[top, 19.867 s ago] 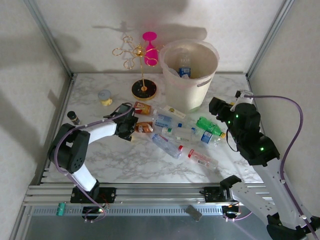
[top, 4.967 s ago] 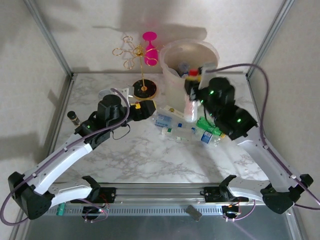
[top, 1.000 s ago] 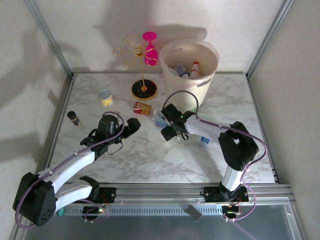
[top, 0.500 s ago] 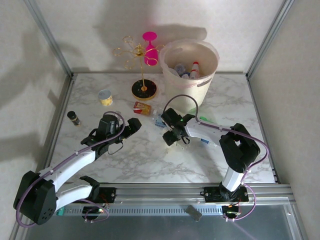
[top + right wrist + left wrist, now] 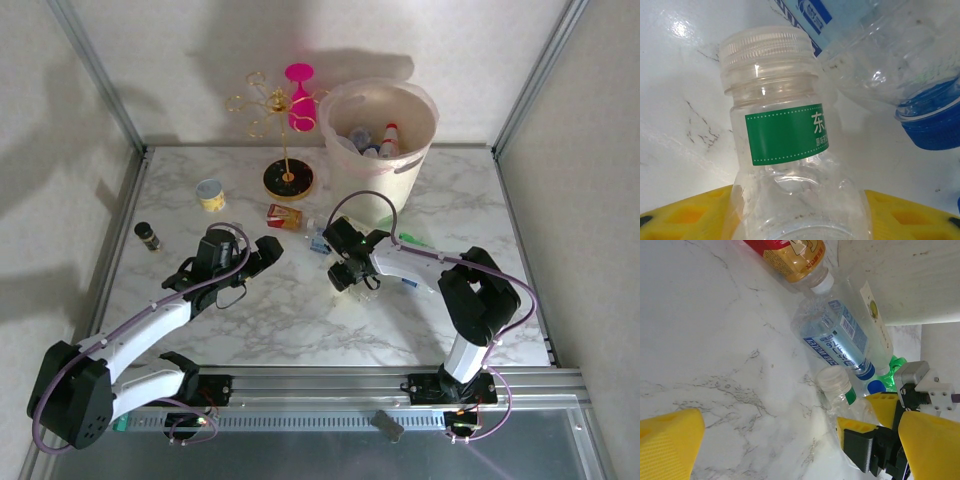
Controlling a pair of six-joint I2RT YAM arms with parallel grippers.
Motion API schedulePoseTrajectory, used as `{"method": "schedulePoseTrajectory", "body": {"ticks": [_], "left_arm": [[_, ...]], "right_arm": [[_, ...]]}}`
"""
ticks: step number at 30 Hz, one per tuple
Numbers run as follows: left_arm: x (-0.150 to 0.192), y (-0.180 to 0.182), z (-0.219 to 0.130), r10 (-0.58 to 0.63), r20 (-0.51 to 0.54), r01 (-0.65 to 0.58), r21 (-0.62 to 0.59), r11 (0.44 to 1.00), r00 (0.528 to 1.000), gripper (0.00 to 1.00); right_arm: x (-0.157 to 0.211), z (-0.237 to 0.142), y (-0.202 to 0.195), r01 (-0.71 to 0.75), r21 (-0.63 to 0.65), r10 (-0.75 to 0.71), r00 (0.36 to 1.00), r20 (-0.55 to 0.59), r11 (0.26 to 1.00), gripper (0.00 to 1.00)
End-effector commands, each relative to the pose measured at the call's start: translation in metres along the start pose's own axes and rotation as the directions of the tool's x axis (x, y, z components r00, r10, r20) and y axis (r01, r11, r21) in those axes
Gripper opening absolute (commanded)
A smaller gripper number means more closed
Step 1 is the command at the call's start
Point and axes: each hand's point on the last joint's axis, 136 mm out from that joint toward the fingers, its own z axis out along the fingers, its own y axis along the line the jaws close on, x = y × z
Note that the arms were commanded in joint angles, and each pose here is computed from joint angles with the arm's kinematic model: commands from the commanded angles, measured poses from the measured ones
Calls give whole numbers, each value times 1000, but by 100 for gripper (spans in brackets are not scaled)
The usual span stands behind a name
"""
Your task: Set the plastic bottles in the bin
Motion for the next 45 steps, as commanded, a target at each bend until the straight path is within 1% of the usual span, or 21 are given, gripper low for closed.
{"method": "schedulePoseTrajectory", "body": {"ticks": [1, 3, 7, 13, 16, 18, 22, 24, 26, 29, 32, 33, 35, 40, 42, 45], "left_arm": [[-7, -11, -4, 3, 14, -3, 30, 1000, 1000, 99], [-8, -14, -6, 6, 15, -7, 35, 999, 1000, 99], [-14, -22, -14, 26, 35, -27, 42, 999, 999, 99], [-28, -55, -38, 106, 94, -115, 100, 988, 990, 99], [-28, -84, -53, 194, 113, -210, 148, 967, 974, 99], [-26, -106, -62, 272, 124, -290, 161, 943, 954, 99], [-31, -144, -79, 349, 132, -369, 192, 910, 928, 98], [-39, -157, -88, 366, 157, -392, 193, 899, 917, 98], [-50, -162, -95, 382, 196, -415, 163, 895, 903, 98], [-65, -159, -100, 408, 251, -440, 83, 894, 878, 98], [-71, -155, -100, 427, 275, -454, 41, 890, 862, 98], [-72, -153, -98, 429, 278, -455, 34, 890, 859, 98], [-72, -144, -92, 430, 283, -451, 10, 893, 857, 97], [-65, -125, -75, 417, 270, -430, -12, 903, 868, 97], [-63, -119, -69, 422, 261, -431, -26, 902, 868, 97], [-61, -112, -61, 429, 247, -432, -43, 901, 869, 97]], "right_arm": [[13, 8, 9, -11, -34, 9, 999, -33, 999, 49], [9, 2, 10, -12, -39, 12, 1000, -14, 999, 47], [-2, -19, 16, -6, -75, 10, 999, 50, 997, 46], [-27, -67, 22, 2, -135, 26, 978, 206, 991, 43], [-43, -103, 24, 8, -179, 50, 948, 315, 984, 42], [-55, -133, 23, 6, -200, 75, 916, 394, 980, 42], [-88, -193, 11, -1, -243, 132, 843, 522, 970, 42], [-108, -228, -4, -17, -257, 170, 791, 587, 966, 42], [-126, -263, -21, -36, -280, 216, 729, 650, 959, 42], [-150, -318, -62, -85, -326, 310, 597, 740, 941, 41], [-167, -362, -109, -149, -365, 391, 457, 799, 919, 41], [-171, -372, -123, -176, -364, 404, 423, 811, 915, 40], [-181, -382, -156, -247, -353, 424, 369, 827, 902, 41], [-208, -380, -214, -351, -366, 475, 309, 824, 862, 41], [-220, -375, -228, -355, -387, 495, 294, 817, 851, 41], [-238, -357, -244, -378, -391, 511, 302, 805, 839, 40]]}}
